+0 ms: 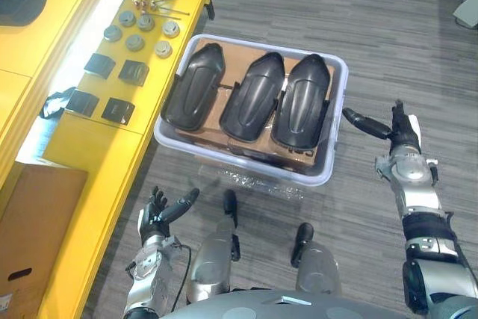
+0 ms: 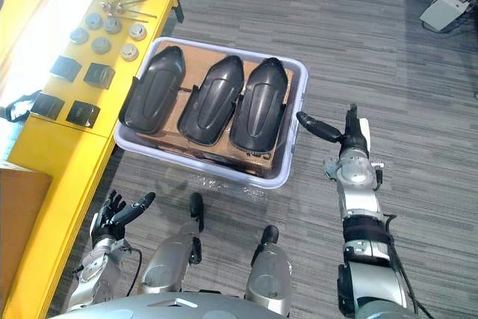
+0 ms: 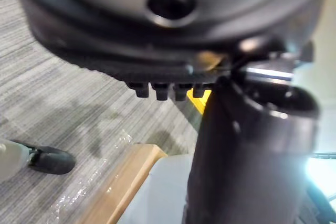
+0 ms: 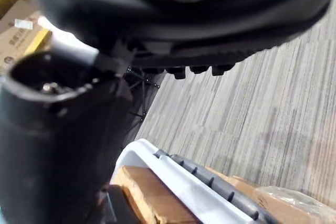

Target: Walk over and take three plastic housings, then place them on the shelf

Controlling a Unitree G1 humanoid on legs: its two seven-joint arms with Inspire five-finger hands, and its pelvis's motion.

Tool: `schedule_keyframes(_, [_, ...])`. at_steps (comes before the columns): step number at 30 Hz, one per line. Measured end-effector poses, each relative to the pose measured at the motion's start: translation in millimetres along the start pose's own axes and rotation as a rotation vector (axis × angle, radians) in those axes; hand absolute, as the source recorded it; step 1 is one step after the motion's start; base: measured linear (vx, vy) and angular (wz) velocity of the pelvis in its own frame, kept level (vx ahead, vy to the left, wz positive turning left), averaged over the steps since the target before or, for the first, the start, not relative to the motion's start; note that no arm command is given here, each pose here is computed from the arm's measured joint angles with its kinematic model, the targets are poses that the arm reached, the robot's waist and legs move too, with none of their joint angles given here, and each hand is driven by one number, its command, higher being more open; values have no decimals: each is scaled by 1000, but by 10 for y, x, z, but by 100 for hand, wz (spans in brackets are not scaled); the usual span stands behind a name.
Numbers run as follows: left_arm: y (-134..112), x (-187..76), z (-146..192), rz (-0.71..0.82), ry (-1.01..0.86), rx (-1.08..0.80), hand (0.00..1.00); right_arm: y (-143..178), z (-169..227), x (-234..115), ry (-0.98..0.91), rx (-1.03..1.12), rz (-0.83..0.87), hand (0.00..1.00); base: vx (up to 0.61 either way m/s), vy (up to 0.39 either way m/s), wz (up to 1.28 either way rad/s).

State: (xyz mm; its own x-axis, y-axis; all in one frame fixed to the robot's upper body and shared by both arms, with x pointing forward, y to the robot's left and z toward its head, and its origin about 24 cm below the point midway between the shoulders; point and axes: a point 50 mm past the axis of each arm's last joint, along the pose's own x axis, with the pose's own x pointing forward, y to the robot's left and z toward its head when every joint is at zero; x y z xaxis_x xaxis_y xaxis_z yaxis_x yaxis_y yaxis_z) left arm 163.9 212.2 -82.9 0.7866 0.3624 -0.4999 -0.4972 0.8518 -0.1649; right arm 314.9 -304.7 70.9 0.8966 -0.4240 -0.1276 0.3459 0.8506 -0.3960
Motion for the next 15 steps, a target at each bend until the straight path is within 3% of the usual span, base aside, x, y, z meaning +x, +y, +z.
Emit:
schedule_keyframes(9, [-293, 42, 133, -108, -51, 44, 100, 14, 382, 181, -61, -45, 63, 100, -1, -8, 1])
schedule_keyframes(15, [-337, 30, 107, -109, -43, 58, 100, 90, 553, 211, -102, -69, 107, 100, 8, -10, 0])
